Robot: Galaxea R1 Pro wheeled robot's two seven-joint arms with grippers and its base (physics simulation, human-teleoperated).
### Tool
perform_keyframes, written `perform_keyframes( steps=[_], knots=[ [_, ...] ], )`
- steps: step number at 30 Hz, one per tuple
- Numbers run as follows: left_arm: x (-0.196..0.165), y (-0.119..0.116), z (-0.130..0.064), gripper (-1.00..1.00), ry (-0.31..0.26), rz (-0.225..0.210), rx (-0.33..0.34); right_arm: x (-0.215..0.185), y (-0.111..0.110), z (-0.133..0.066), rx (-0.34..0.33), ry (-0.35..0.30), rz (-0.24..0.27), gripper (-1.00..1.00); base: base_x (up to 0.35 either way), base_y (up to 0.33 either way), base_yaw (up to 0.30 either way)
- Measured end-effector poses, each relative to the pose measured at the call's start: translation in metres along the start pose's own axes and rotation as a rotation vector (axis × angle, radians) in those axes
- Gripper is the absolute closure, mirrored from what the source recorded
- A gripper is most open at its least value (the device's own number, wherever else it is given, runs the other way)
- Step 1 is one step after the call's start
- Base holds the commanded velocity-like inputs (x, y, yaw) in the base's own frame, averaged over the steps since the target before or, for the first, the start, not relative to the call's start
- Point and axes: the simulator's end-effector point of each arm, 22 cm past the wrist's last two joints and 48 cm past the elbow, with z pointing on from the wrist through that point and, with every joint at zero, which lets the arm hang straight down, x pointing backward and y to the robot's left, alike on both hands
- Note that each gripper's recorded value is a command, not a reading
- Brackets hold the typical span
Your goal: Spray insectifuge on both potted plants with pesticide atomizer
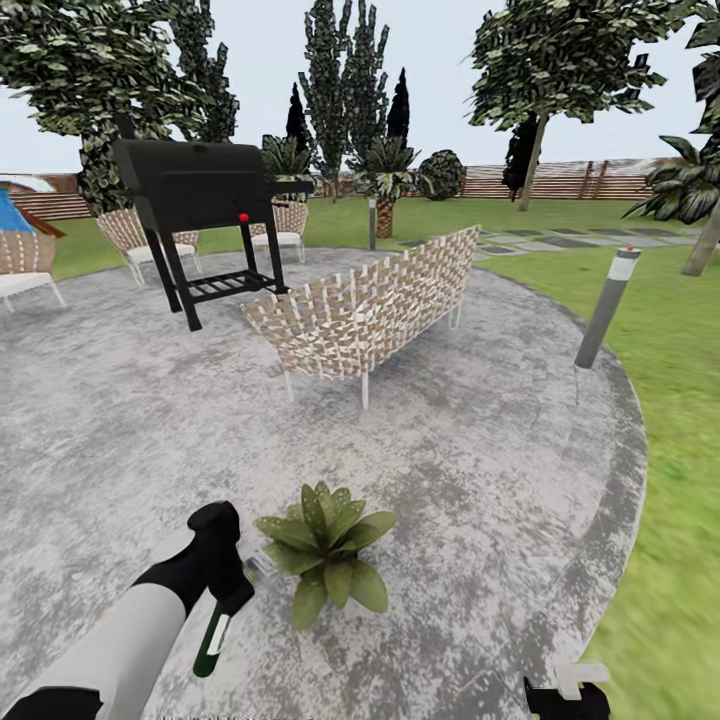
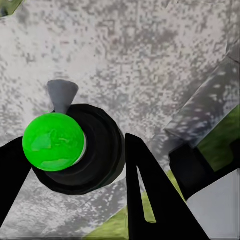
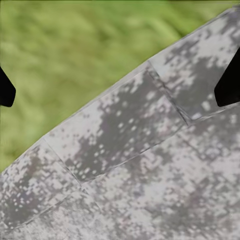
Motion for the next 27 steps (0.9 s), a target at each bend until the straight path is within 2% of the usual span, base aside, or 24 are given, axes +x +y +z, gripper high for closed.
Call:
perform_keyframes(
  steps=[4, 11, 16, 19, 22, 27],
  knots=[
    [0.000, -0.005, 0.002, 1.00, 0.004, 0.007, 0.005, 0.000, 0.000, 0.000, 0.000, 0.000, 0.000, -1.00, 0.124, -0.120, 0.263],
    [-0.001, -0.005, 0.001, 1.00, 0.001, 0.004, 0.006, 0.000, 0.000, 0.000, 0.000, -0.001, 0.000, -1.00, 0.222, -0.081, 0.026],
    [-0.007, -0.002, -0.005, 1.00, -0.011, 0.004, 0.000, 0.000, 0.000, 0.000, 0.000, 0.000, 0.000, -1.00, 0.010, -0.001, 0.226],
    [-0.019, 0.007, -0.018, 1.00, -0.033, 0.005, -0.017, 0.000, 0.000, 0.000, 0.000, 0.000, 0.000, -1.00, 0.000, 0.000, 0.275],
    [-0.023, 0.009, -0.022, 1.00, -0.040, 0.007, -0.022, 0.000, 0.000, 0.000, 0.000, 0.000, 0.000, -1.00, 0.000, 0.000, 0.259],
    [-0.028, 0.006, -0.024, 1.00, -0.046, 0.012, -0.021, -0.001, -0.001, 0.000, 0.001, -0.001, -0.001, -1.00, 0.159, -0.091, 0.035]
  ],
)
